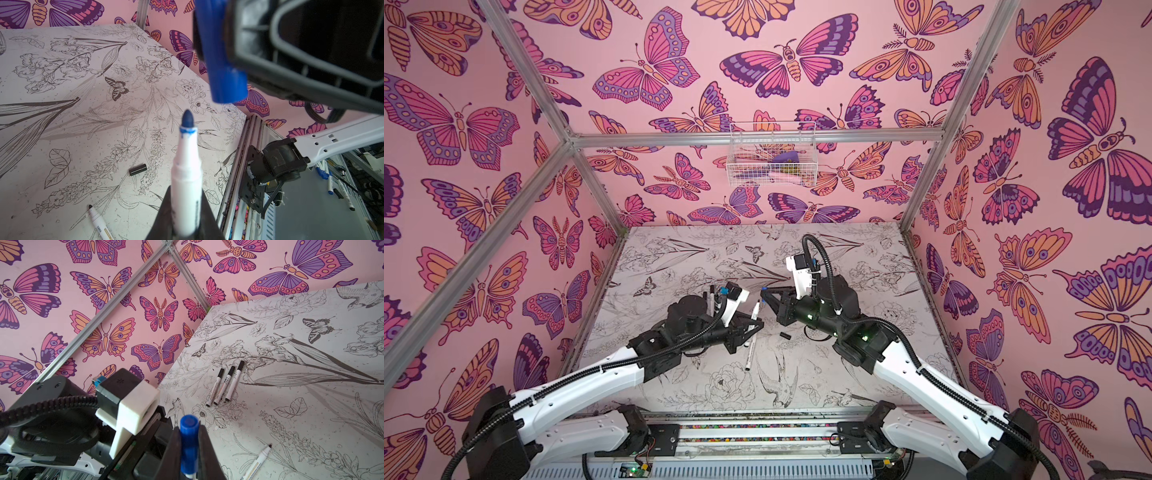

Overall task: Insert the pens into the pen caps
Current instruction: 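Lift the blue cap with the right gripper onto the blue marker tip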

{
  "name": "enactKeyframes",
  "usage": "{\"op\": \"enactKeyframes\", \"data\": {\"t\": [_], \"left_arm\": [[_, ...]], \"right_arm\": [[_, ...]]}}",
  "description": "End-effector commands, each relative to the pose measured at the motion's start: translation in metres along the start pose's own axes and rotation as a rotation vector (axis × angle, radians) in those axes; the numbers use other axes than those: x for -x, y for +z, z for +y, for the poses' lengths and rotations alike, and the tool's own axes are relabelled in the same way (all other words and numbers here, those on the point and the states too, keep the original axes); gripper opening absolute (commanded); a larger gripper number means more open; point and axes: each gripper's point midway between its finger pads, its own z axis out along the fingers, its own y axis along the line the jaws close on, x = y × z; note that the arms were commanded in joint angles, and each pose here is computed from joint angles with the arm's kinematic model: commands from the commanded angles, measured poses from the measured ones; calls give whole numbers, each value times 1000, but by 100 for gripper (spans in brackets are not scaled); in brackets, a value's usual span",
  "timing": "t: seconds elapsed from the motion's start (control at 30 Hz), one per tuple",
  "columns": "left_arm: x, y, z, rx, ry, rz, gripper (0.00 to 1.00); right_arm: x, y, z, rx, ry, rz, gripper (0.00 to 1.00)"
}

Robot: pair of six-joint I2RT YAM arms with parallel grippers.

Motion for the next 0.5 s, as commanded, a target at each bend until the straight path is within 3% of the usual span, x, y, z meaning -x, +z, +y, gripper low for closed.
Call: {"op": "enactKeyframes", "data": {"t": [0.0,0.47], "left_arm": [[2,2,-7,-30,29,-9,0],[2,0,-6,-21,28,-16,0]], "right_arm": [[7,3,2,12,9,-28,0],[3,12,5,46,24,-4,0]]}}
